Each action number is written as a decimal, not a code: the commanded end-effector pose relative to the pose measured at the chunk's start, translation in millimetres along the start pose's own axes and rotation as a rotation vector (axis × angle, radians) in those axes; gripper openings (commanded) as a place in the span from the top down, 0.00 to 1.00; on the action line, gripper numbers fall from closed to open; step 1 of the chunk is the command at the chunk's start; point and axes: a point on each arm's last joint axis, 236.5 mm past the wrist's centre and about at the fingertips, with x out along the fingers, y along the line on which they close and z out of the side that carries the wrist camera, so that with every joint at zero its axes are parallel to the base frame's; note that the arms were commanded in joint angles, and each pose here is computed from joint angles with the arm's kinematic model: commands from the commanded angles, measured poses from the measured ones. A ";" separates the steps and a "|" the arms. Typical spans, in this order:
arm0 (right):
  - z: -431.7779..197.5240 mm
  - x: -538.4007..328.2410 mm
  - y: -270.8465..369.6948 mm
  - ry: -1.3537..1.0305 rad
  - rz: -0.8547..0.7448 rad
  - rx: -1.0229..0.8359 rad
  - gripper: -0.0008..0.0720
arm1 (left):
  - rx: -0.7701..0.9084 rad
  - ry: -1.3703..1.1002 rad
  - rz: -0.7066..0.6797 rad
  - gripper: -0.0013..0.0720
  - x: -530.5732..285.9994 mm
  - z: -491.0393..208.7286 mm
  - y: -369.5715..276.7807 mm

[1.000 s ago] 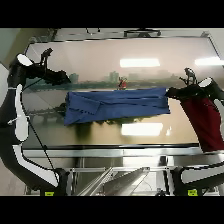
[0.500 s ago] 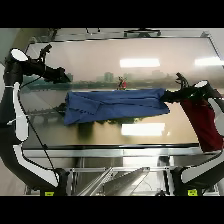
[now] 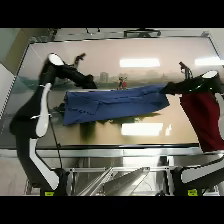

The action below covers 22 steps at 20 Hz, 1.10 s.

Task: Fold the shirts.

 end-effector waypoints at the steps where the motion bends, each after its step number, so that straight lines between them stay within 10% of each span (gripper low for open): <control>1: 26.2 -45.8 90.6 -0.078 0.138 -0.080 0.97 | 0.031 0.083 -0.043 0.96 106.4 -10.6 -41.3; 10: 7.2 -48.5 147.0 -0.008 0.191 -0.102 0.97 | 0.056 0.125 -0.115 0.96 151.8 -14.6 -99.5; 22: 43.3 49.9 295.5 -0.235 0.320 -0.190 0.97 | 0.362 -0.565 -0.222 0.95 -313.5 -34.2 -166.8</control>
